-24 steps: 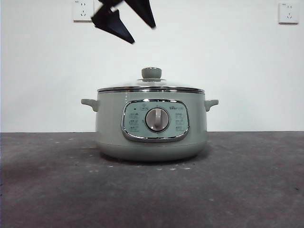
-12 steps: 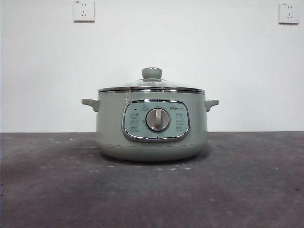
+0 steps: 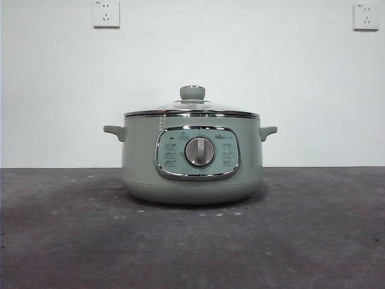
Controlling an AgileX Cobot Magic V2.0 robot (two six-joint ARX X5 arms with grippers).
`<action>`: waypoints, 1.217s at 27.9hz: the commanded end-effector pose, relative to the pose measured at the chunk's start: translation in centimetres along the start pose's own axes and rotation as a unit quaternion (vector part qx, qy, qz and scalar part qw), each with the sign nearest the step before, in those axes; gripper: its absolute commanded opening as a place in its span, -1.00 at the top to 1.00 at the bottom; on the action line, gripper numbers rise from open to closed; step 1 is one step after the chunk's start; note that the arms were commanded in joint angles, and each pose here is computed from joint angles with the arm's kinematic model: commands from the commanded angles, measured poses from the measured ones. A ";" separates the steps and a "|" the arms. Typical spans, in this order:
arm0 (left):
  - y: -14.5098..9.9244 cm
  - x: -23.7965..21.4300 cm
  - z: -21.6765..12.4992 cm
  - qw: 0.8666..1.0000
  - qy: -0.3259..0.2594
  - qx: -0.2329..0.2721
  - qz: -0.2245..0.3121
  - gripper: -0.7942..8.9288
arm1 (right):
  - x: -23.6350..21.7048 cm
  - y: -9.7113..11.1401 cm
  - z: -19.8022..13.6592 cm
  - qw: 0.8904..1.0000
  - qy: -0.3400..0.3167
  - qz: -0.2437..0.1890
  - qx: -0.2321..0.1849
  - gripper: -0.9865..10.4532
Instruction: Pick up the corn,open the lid,put the corn in the pot,close the lid
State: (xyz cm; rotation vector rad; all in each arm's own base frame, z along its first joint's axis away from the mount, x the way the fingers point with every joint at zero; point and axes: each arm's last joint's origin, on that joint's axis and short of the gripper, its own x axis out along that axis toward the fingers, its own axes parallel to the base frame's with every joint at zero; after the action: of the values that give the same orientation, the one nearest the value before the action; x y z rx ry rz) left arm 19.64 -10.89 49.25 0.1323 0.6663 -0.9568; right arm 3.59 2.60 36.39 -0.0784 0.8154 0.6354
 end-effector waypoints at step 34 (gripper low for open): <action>0.0 -0.3 0.2 1.000 -0.008 0.019 0.023 0.85 | 0.1 -0.5 -0.3 0.996 0.009 -0.087 0.026 0.83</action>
State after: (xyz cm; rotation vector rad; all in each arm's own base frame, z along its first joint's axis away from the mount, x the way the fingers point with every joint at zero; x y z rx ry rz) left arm 19.71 -10.86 49.26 0.1344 0.6669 -0.9307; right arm 3.85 2.20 36.35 -0.1033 0.8009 0.4620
